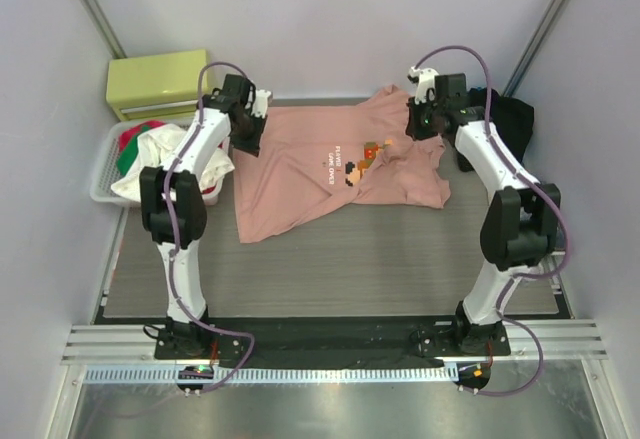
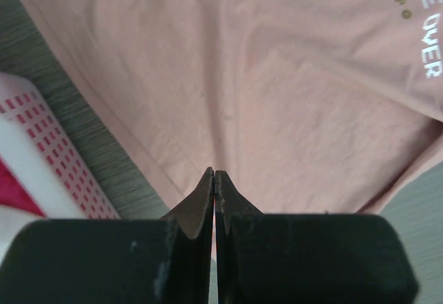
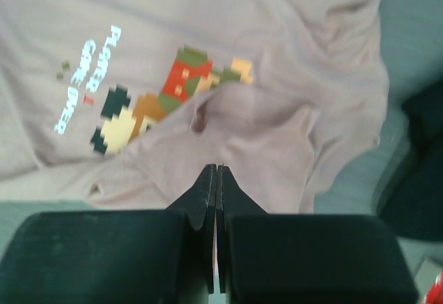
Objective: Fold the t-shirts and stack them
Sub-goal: Fold the flattened tshirt in 1/3 of the way
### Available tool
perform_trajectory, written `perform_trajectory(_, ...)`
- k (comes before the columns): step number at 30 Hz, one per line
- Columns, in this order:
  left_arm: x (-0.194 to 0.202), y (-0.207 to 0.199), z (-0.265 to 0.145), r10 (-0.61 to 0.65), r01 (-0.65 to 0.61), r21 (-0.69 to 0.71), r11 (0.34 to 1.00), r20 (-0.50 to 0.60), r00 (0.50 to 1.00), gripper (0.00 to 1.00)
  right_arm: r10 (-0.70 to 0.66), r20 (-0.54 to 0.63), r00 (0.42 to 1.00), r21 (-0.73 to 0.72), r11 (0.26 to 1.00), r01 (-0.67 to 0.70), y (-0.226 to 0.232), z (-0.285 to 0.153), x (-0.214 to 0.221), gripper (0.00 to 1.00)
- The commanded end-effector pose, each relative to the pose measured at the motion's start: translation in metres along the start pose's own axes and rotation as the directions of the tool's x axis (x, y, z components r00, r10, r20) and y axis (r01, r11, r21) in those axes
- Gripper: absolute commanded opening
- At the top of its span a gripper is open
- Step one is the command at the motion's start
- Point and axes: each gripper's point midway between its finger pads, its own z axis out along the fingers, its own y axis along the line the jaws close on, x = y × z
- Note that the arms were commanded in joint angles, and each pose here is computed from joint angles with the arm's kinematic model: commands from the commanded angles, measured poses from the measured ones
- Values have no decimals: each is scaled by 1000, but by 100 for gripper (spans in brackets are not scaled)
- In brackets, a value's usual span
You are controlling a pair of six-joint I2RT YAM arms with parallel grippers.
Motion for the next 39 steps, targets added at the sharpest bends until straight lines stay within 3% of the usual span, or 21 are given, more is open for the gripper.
perform_trajectory(1, 9, -3, 19, -18, 20, 24, 999, -87, 996, 0, 1, -34, 999, -52, 999, -2, 9, 22, -19, 1)
perform_trajectory(8, 12, 13, 55, -32, 34, 13, 999, -159, 987, 0, 24, -150, 988, -58, 998, -33, 5, 88, 10, 1)
perform_trajectory(22, 54, 36, 99, -105, 120, 42, 992, -265, 958, 0, 36, -273, 961, -53, 997, -53, 11, 140, 71, 1)
perform_trajectory(27, 86, 26, 102, -106, 136, 71, 988, -321, 941, 0, 31, -319, 947, -71, 996, -56, 18, 130, 101, 1)
perform_trajectory(39, 149, -2, 50, -54, 100, 113, 988, -357, 933, 0, 54, -314, 948, -150, 983, -105, 53, 50, 146, 1)
